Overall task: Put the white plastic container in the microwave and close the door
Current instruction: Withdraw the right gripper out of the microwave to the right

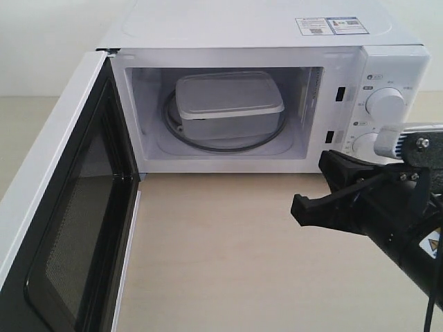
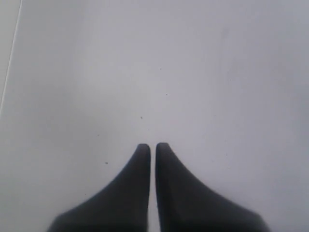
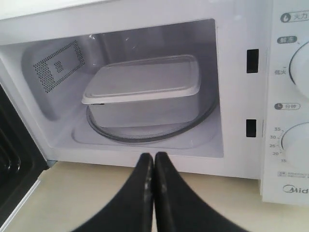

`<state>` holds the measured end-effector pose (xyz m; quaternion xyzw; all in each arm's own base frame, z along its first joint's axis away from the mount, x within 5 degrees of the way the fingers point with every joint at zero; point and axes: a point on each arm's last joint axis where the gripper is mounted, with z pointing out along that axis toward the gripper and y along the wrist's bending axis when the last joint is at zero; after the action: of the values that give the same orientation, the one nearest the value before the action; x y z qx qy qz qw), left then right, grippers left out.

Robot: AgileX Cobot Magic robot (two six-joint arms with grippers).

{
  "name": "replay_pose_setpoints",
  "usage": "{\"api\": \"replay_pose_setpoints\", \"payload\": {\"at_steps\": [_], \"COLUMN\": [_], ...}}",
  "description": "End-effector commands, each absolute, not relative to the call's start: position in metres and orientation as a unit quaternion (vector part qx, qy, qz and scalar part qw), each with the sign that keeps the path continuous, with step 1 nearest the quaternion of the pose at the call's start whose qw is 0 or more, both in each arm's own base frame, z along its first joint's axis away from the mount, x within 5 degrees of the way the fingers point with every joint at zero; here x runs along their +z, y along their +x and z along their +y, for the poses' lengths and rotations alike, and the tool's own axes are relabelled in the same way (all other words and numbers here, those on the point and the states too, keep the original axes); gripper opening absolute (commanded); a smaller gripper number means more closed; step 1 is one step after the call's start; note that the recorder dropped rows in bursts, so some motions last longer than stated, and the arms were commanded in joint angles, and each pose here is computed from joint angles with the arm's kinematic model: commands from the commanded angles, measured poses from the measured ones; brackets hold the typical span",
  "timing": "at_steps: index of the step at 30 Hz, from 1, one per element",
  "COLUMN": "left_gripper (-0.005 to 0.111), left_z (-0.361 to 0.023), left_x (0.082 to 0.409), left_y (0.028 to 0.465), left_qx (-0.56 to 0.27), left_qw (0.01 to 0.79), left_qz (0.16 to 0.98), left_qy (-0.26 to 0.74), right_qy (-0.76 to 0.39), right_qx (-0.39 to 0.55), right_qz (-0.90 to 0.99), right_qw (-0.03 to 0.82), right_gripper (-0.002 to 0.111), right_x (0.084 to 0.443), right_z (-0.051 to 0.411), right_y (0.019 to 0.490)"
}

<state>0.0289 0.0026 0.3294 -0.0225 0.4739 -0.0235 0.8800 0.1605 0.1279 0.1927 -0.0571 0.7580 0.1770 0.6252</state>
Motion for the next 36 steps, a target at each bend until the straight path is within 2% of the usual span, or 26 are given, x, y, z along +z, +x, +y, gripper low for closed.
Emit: {"api": "replay_pose_setpoints", "payload": {"at_steps": [1,6,27,36], "left_gripper": [0.004,0.004,0.004,0.004], "left_z": [0.0,-0.002,-0.002,-0.002], "left_x": [0.35,0.35,0.351,0.352], "left_y": [0.043,0.055,0.055,0.057], "left_qx": [-0.031,-0.034,-0.034,-0.033], "left_qw": [0.828,0.788,0.79,0.792], "left_qz": [0.559,0.614,0.612,0.61], "left_qy": [-0.014,-0.008,-0.008,-0.009], "right_qy": [-0.061,-0.061,-0.062,-0.018], "right_qx": [0.175,0.175,0.171,0.103], "right_qz": [0.753,0.753,0.755,0.756], "right_qw": [0.632,0.631,0.63,0.647], "right_gripper": [0.0,0.0,0.0,0.0], "right_x": [0.194,0.194,0.193,0.194], "right_z": [0.127,0.127,0.126,0.112], "right_y": [0.16,0.16,0.16,0.164]}}
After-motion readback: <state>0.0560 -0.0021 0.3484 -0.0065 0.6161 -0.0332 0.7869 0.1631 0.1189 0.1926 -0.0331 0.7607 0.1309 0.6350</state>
